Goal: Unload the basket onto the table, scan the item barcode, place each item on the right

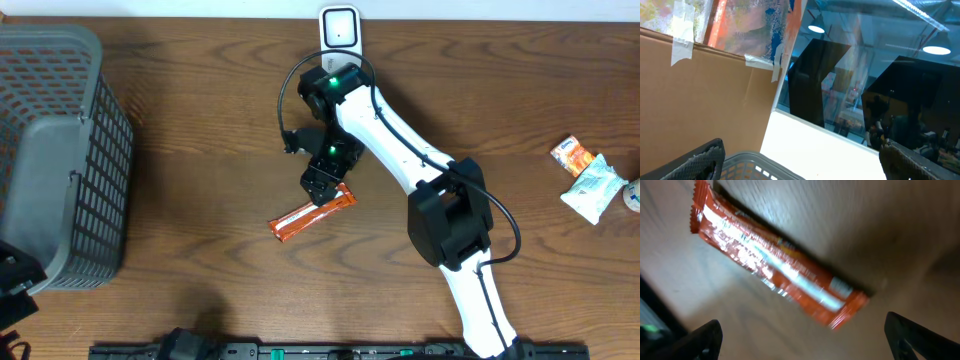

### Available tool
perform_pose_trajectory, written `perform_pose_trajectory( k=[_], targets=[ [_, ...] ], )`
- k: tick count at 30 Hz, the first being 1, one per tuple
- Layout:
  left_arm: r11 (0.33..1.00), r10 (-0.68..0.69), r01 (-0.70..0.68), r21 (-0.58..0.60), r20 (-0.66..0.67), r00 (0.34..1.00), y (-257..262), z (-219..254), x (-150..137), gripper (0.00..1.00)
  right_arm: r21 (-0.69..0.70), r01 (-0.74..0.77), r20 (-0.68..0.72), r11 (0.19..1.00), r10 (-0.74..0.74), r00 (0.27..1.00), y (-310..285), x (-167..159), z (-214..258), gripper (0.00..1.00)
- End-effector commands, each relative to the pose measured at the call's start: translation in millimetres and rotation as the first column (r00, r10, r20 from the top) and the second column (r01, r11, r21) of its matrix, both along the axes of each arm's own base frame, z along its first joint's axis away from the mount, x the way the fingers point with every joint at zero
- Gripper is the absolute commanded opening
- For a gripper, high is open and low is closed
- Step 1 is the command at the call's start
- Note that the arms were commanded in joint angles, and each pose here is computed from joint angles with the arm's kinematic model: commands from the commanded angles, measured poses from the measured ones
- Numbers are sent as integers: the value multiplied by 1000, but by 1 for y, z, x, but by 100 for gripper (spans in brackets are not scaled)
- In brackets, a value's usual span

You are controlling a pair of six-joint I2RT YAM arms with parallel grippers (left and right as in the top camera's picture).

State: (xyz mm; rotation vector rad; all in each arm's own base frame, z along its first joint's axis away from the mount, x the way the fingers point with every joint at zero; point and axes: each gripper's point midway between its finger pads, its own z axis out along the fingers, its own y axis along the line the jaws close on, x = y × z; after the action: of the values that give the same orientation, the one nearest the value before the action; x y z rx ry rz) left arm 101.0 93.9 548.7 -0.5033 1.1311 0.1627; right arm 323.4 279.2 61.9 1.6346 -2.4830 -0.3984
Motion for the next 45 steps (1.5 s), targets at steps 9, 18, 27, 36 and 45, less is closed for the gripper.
perform_pose_trajectory(
  k=[9,18,27,36,45],
  targets=[
    [1000,7,-7,-13,8,1000,2,-1,-3,98,34,-347,-53,937,349,936,-6,-37,-36,99],
    [1000,7,-6,-13,8,1000,2,-1,-3,98,65,-417,20,907,416,909,15,-35,-43,99],
    [1000,7,-7,-13,8,1000,2,-1,-3,98,140,-456,17,879,459,888,25,-45,-45,94],
    [1000,7,-7,-13,8,1000,2,-1,-3,98,157,-468,-24,870,477,879,15,-61,-75,89],
    [1000,7,-6,-13,8,1000,2,-1,-3,98,142,-453,-91,880,467,879,3,-80,-90,25]
  ],
)
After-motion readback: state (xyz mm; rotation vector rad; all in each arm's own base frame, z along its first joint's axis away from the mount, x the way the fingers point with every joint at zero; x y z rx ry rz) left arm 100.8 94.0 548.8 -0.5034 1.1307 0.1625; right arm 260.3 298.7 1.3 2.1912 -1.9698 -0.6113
